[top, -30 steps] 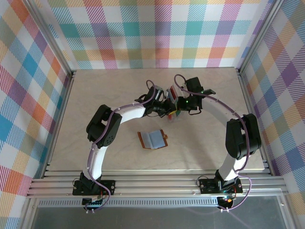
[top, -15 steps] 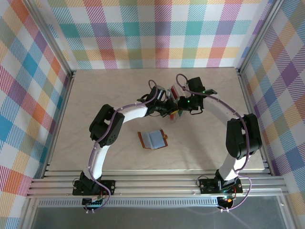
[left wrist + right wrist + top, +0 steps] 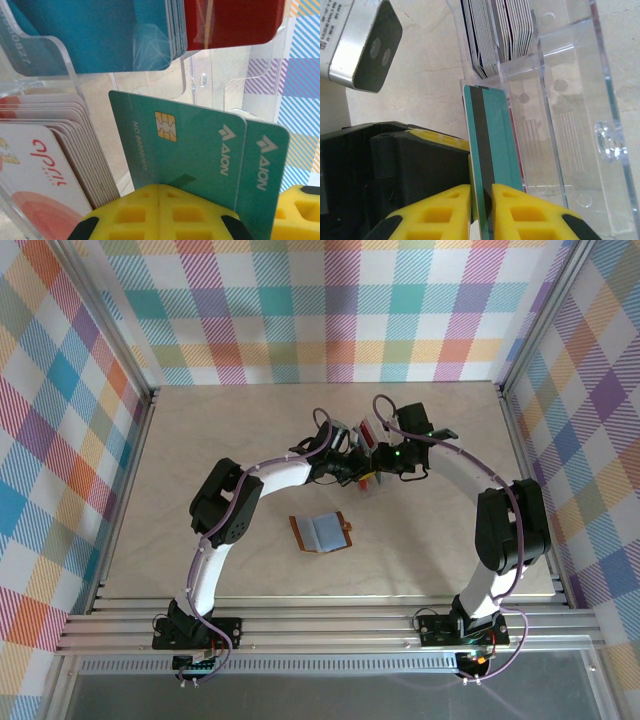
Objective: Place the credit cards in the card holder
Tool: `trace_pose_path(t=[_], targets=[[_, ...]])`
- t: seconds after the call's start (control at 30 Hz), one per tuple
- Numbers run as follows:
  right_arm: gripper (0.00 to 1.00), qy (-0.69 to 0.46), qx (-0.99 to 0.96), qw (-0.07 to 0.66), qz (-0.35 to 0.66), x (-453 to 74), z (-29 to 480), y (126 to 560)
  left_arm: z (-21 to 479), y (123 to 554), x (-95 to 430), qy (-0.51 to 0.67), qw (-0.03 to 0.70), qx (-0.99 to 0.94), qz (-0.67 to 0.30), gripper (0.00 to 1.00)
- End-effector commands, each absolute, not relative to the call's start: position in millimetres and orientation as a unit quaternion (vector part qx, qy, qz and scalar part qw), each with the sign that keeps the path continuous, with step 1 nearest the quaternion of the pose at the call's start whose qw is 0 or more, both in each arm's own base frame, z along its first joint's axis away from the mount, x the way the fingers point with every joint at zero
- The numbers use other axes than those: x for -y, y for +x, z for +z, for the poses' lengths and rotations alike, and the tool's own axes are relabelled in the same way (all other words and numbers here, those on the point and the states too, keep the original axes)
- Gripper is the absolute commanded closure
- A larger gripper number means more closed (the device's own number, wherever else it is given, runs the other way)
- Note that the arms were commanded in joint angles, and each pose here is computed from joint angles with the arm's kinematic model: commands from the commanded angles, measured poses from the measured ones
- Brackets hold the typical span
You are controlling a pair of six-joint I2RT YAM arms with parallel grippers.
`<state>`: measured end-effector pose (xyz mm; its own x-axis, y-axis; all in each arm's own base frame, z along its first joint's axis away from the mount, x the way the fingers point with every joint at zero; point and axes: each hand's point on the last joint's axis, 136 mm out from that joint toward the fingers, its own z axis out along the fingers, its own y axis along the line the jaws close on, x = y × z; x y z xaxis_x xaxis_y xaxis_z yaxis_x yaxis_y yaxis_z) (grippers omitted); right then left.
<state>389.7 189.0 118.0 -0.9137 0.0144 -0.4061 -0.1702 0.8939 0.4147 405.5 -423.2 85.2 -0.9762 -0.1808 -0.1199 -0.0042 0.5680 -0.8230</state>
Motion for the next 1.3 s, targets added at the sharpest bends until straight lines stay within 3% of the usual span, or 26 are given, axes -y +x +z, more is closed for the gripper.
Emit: trace_pose_path(t=[0.0, 0.77, 1.27], targets=[[0.82, -0.046, -0.941, 0.206, 0.265, -197.5, 133.5, 382.0, 66.7, 399.7, 428.1, -0.048, 0.090, -0.893, -0.438, 1.00], [1.00, -0.011, -0.948, 0.249, 0.198, -167.1, 144.7, 384.9, 81.7, 395.4, 422.9, -0.037, 0.097, -0.895, -0.433, 1.00], [1.00, 0.007, -0.945, 0.277, 0.174, -152.5, 160.3, 378.9, 131.0, 383.8, 418.7, -0.007, 0.110, -0.888, -0.447, 0.96]])
